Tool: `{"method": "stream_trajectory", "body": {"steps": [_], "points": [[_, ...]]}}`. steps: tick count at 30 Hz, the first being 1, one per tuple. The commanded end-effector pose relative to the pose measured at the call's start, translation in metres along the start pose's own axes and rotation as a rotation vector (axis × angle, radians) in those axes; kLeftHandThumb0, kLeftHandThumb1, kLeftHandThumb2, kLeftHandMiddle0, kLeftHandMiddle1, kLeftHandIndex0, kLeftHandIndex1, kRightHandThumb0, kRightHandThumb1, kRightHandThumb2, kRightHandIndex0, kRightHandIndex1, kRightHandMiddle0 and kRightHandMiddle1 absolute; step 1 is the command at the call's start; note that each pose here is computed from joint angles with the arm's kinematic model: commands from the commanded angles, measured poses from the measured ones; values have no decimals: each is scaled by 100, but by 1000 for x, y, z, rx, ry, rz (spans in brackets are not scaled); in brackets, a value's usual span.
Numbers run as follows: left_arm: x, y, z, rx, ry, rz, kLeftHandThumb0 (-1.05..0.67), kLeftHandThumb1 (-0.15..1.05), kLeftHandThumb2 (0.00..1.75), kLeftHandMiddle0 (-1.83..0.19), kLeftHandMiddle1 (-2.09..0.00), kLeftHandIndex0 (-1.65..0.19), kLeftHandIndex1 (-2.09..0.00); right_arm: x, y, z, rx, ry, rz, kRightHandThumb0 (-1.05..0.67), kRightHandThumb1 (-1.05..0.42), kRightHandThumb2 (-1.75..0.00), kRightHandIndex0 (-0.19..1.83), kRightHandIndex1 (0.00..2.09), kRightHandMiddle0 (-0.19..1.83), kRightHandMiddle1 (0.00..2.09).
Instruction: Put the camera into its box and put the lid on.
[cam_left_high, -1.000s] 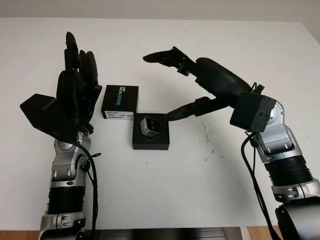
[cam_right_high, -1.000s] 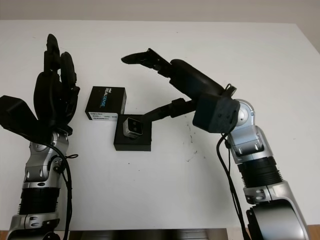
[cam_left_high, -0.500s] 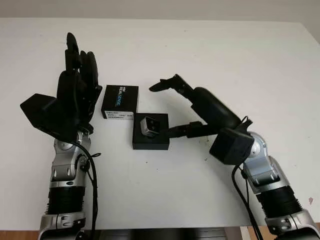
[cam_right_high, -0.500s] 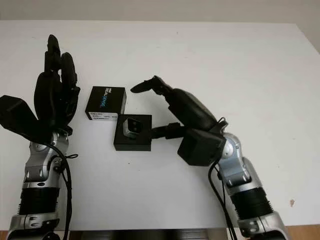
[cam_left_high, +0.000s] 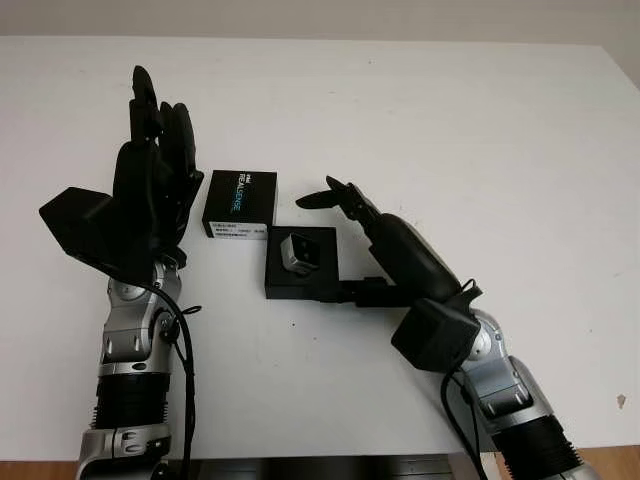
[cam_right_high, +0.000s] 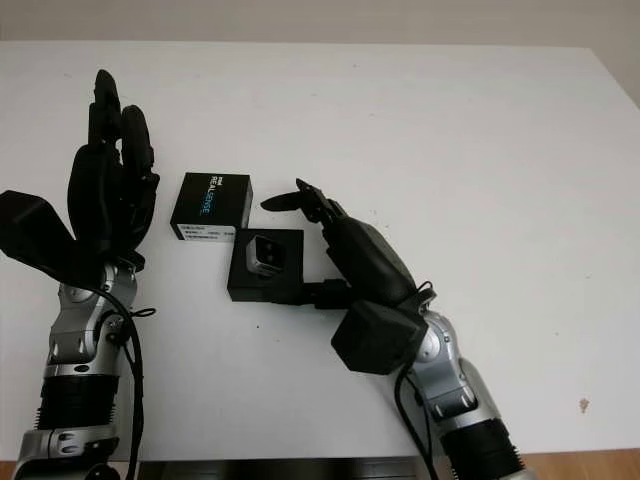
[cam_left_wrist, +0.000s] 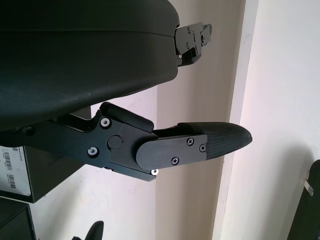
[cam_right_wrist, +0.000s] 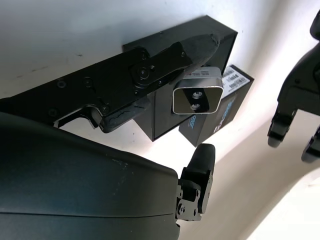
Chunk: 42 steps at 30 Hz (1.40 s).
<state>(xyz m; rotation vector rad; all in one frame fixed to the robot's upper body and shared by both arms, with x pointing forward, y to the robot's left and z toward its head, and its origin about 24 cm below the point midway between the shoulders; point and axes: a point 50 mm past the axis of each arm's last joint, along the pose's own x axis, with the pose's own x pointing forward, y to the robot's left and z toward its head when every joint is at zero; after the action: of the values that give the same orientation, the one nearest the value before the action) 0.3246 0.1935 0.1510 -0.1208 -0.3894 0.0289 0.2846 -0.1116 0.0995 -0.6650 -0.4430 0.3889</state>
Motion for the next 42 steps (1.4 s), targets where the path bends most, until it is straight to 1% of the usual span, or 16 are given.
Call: {"method": "stream_trajectory", "body": {"steps": [1, 11, 17, 20, 25, 27, 28, 32, 37, 42], "points": [[0, 0, 2, 3, -14, -5, -73, 105, 52, 19, 0, 19, 0, -2, 3, 1, 10, -9, -17, -67, -90, -5, 6, 15, -15, 126], [1, 1, 1, 7, -13, -3, -73, 105, 51, 19, 0, 19, 0, 2, 4, -1, 58, 9, -16, -60, -92, -6, 7, 12, -17, 137], [1, 1, 1, 9, -10, -5, -74, 105, 50, 19, 0, 19, 0, 5, 2, -1, 105, 25, 4, -60, -92, -6, 9, 13, -15, 140], [2, 1, 1, 13, -11, -2, -74, 105, 51, 19, 0, 19, 0, 6, -1, -1, 125, 45, 45, -61, -93, -6, 8, 12, -17, 139], [2, 1, 1, 10, -11, -2, -73, 105, 51, 19, 0, 19, 0, 8, -5, 0, 125, 53, 78, -64, -93, -6, 11, 13, -15, 137], [2, 2, 1, 11, -8, 1, -73, 105, 51, 19, 0, 19, 0, 8, -7, 1, 138, 79, 101, -65, -93, -6, 11, 13, -15, 136], [2, 2, 1, 12, -7, 3, -74, 105, 51, 19, 0, 19, 0, 8, -9, 1, 145, 92, 113, -66, -94, -6, 10, 12, -15, 130], [1, 2, 1, 12, -5, 2, -74, 105, 50, 19, 0, 19, 0, 13, -19, 0, 264, 149, 174, -68, -93, -5, 7, 9, -15, 120], [1, 3, 1, 18, -8, -2, -74, 105, 51, 19, 0, 19, 0, 16, -25, 1, 278, 156, 169, -72, -93, -5, 8, 9, -12, 115], [1, 3, 1, 19, -8, -1, -74, 105, 51, 19, 0, 19, 0, 15, -24, 4, 255, 149, 139, -68, -93, -5, 9, 9, -12, 114]]}}
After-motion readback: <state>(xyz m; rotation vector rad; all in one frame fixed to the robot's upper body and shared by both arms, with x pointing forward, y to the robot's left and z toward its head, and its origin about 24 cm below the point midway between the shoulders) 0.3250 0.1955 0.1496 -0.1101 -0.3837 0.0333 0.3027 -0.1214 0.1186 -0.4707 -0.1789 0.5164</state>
